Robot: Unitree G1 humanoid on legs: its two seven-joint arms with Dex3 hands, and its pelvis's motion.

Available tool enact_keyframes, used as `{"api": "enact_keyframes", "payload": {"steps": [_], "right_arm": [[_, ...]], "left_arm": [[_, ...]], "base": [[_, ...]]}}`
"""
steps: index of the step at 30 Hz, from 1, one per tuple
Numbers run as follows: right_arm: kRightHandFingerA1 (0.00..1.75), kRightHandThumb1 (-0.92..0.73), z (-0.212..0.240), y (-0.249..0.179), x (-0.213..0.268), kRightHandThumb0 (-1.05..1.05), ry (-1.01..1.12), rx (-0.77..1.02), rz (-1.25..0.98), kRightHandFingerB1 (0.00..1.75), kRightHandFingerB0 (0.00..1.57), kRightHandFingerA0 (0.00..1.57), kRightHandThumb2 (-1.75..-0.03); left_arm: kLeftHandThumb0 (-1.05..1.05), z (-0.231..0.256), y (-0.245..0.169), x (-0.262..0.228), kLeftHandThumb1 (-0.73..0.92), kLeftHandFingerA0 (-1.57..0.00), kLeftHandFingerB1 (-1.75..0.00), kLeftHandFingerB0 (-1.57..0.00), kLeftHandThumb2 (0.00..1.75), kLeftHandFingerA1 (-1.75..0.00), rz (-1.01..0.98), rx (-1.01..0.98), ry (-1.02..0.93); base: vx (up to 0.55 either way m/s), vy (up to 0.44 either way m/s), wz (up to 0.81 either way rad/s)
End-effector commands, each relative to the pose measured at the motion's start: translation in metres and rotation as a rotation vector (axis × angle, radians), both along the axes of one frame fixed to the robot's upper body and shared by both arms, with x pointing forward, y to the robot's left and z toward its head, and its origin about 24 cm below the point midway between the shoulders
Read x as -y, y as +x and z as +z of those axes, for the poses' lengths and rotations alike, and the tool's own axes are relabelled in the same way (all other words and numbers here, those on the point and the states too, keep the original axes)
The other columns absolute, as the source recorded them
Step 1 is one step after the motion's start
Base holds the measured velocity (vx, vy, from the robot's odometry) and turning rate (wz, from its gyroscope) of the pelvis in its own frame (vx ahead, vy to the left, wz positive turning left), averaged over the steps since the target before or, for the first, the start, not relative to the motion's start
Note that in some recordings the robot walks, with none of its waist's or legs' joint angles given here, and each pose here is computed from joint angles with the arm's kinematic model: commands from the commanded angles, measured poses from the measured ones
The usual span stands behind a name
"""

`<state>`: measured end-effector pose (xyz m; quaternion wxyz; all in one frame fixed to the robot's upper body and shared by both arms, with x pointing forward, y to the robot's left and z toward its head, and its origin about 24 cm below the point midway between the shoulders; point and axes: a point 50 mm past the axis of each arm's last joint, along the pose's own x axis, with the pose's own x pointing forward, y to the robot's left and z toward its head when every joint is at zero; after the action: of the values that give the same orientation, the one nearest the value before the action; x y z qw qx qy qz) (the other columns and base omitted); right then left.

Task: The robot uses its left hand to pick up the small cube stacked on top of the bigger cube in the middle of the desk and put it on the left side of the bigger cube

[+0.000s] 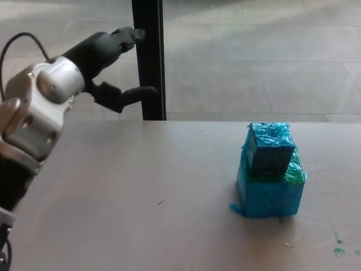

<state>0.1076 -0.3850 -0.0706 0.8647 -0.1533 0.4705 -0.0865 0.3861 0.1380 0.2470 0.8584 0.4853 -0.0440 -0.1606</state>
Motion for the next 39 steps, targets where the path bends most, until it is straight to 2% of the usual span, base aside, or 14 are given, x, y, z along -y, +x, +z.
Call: {"api": "enact_keyframes", "payload": {"steps": [1,2,3,9,12,13,18,19,21,23,24,25,33,39], "right_arm": [[0.64,-0.65,0.002,-0.002,0.004,-0.46,-0.003,-0.012,-0.024,0.42,0.44,0.55,-0.60],[0.68,-0.52,0.002,-0.002,0.004,-0.51,0.002,-0.013,-0.003,0.55,0.36,0.50,-0.90],[0.65,-0.66,0.002,-0.002,0.004,-0.45,0.000,-0.019,-0.004,0.41,0.43,0.55,-0.60],[0.62,-0.66,0.001,-0.002,0.003,-0.43,-0.009,-0.012,-0.027,0.42,0.44,0.56,-0.60],[0.62,-0.66,0.000,-0.002,0.003,-0.45,-0.013,-0.006,-0.017,0.42,0.45,0.56,-0.60],[0.62,-0.65,0.000,-0.002,0.003,-0.43,-0.009,-0.002,-0.023,0.42,0.45,0.56,-0.59],[0.67,-0.52,0.001,-0.002,0.003,-0.50,-0.016,-0.018,-0.009,0.55,0.39,0.53,-0.91],[0.67,-0.52,0.001,-0.001,0.003,-0.49,-0.017,-0.018,-0.009,0.55,0.39,0.53,-0.90],[0.61,-0.66,0.001,0.000,0.002,-0.45,-0.015,-0.019,-0.008,0.40,0.46,0.58,-0.60],[0.66,-0.52,-0.001,-0.001,0.001,-0.49,-0.003,-0.024,-0.004,0.54,0.37,0.52,-0.90],[0.67,-0.51,-0.002,-0.001,0.001,-0.50,-0.005,-0.020,-0.016,0.54,0.39,0.53,-0.89],[0.67,-0.50,-0.002,-0.001,0.002,-0.50,-0.007,-0.022,-0.020,0.55,0.40,0.53,-0.88],[0.67,-0.51,-0.002,0.003,0.000,-0.50,-0.001,-0.015,-0.003,0.54,0.38,0.53,-0.90],[0.63,-0.66,-0.001,0.005,-0.001,-0.46,0.002,-0.001,0.009,0.40,0.46,0.57,-0.59]], "left_arm": [[-0.94,0.006,0.005,0.022,0.49,0.00,-0.01,-0.03,1.02,-0.14,-0.013,-0.024,0.059],[-0.96,0.007,0.006,0.037,0.51,0.00,0.00,-0.02,1.04,-0.15,-0.040,-0.028,0.048],[-0.97,0.008,0.005,0.051,0.52,0.00,0.00,-0.02,1.05,-0.14,-0.063,-0.024,0.041],[-0.97,0.011,-0.001,0.093,0.53,0.00,0.00,-0.05,1.05,-0.15,-0.141,-0.012,0.011],[-1.05,0.008,-0.005,0.113,0.70,0.00,-0.18,0.00,0.75,-0.07,-0.179,-0.027,0.016],[-0.96,0.008,-0.006,0.117,0.52,0.00,0.00,0.00,1.04,-0.15,-0.186,-0.033,0.019],[-0.96,-0.008,-0.014,0.151,0.54,0.00,0.00,0.00,1.01,-0.12,-0.253,-0.096,0.019],[-1.03,-0.010,-0.015,0.154,0.70,0.00,-0.06,0.00,0.62,-0.02,-0.254,-0.102,0.018],[-1.05,-0.013,-0.015,0.159,0.72,0.00,-0.06,0.00,0.63,0.00,-0.251,-0.112,0.032],[-1.05,-0.021,-0.017,0.165,0.73,0.00,-0.04,0.00,0.63,0.00,-0.257,-0.101,0.096],[-1.05,-0.027,-0.016,0.165,0.52,0.00,-0.08,0.00,0.92,0.00,-0.257,-0.121,0.091],[-1.05,-0.032,-0.015,0.165,0.69,0.00,-0.04,0.00,0.63,0.00,-0.256,-0.150,0.057],[-1.05,-0.073,-0.008,0.151,0.66,0.00,0.00,0.00,0.59,0.00,-0.190,-0.311,-0.038],[-1.05,-0.091,-0.003,0.139,0.67,0.00,0.00,0.00,0.61,0.00,-0.118,-0.313,0.098]], "base": [[0.00,0.000,0.00],[0.00,0.000,0.00],[0.00,0.000,0.00],[0.00,0.000,0.00],[0.00,0.000,0.00],[0.00,0.000,0.00],[0.00,0.000,0.00],[0.00,0.000,0.00],[0.00,0.000,0.00],[0.00,0.000,0.00],[0.00,0.000,0.00],[0.00,0.000,0.00],[0.00,0.000,0.00],[0.00,0.000,0.00]]}}
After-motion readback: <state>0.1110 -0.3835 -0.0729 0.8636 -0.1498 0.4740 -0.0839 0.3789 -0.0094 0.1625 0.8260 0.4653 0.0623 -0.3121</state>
